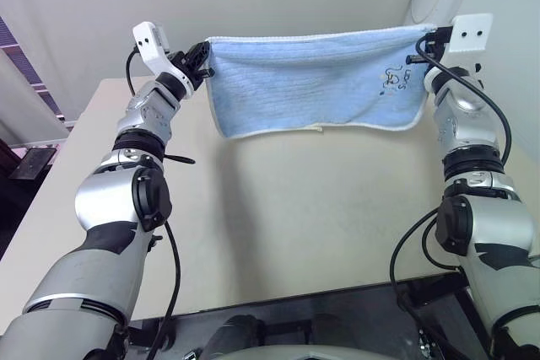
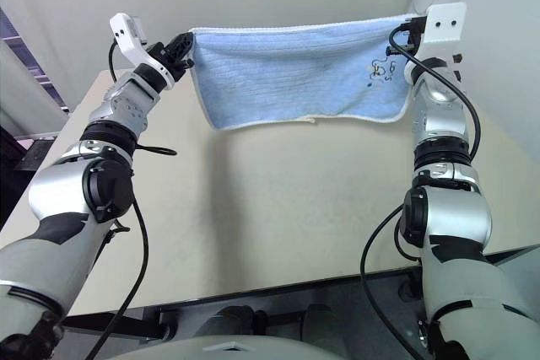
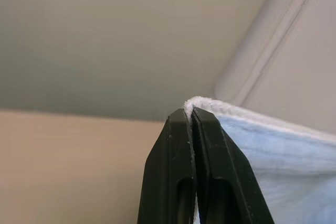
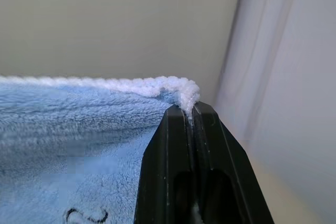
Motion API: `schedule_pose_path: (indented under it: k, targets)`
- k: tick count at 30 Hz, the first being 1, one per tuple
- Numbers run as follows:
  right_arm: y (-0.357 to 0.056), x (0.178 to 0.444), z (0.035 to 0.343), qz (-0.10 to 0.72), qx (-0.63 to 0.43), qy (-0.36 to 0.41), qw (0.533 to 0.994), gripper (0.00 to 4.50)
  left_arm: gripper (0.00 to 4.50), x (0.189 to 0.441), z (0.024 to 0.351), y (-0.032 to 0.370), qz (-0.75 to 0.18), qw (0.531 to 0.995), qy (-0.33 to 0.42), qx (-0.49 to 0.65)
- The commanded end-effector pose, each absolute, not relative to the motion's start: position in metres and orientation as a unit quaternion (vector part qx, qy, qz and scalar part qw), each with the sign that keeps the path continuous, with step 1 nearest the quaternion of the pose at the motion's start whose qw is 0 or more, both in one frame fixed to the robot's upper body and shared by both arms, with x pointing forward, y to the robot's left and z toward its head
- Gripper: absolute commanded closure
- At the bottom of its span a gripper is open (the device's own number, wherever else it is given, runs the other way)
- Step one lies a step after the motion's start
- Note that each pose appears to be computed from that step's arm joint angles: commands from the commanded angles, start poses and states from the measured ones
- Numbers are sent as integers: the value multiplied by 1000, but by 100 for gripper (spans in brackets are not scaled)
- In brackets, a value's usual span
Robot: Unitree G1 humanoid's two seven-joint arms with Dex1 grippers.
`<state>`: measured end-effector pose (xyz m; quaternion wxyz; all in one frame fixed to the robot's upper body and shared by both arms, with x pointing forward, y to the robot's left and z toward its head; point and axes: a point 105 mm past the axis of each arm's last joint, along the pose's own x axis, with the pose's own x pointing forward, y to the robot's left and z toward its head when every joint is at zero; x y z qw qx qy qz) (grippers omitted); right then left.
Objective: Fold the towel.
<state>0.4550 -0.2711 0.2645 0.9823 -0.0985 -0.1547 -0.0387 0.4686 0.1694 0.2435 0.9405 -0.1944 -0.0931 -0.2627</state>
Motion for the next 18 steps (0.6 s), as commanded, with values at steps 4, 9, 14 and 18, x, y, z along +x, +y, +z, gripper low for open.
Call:
schedule_pose_path:
  k: [4, 9, 14, 18]
  targets:
    - [-266, 427, 231, 59, -134, -171, 974, 450, 446, 433, 217, 184, -409, 903, -53, -117]
    - [-266, 381, 208, 109, -96, -153, 977, 450, 446, 399, 198, 203, -480, 872, -11, -91]
    - [-275, 333, 191, 133, -66, -104, 983, 450, 446, 356, 191, 217, -529, 843, 47, -82]
    - [-276, 303, 171, 161, -70, -55, 983, 450, 446, 320, 181, 220, -553, 823, 103, -76]
